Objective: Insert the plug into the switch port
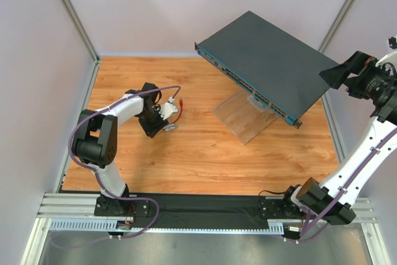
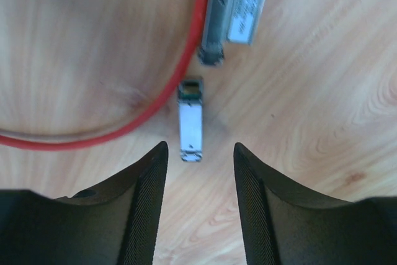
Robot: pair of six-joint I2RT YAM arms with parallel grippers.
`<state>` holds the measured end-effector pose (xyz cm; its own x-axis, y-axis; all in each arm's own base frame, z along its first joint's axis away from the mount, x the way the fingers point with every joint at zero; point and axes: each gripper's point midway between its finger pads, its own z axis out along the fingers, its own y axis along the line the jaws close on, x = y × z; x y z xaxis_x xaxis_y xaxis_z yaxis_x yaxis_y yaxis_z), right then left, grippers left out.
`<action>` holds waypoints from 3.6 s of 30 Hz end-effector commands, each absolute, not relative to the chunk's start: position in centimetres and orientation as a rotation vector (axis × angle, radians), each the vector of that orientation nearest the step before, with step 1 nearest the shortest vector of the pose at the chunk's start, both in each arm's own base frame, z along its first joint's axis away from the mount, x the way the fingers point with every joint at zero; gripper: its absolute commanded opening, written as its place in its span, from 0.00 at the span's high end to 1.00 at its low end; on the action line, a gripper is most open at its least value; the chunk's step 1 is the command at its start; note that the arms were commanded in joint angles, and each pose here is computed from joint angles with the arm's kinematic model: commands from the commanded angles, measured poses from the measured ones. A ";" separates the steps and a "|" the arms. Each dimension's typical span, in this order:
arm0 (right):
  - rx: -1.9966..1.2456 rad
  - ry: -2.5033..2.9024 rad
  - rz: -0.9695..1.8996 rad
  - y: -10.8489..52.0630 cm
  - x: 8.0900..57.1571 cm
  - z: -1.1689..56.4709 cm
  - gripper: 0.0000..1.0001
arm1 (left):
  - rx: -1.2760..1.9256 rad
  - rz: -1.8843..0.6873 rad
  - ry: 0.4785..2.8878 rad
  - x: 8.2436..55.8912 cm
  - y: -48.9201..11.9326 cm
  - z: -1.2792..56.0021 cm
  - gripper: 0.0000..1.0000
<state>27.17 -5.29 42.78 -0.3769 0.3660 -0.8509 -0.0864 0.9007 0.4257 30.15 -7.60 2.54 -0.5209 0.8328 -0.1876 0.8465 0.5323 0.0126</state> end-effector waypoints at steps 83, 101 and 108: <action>-2.084 0.639 0.306 32.5 15.4 29.6 0.57 | 1.294 -1.670 2.043 12.4 -27.2 29.5 1.00; -1.992 1.054 0.388 31.2 16.5 28.3 1.00 | 1.042 -1.318 1.934 19.1 -24.2 33.2 0.32; -1.634 1.529 0.797 32.1 18.3 31.1 1.00 | 0.911 -0.900 1.659 22.2 -19.3 37.4 0.30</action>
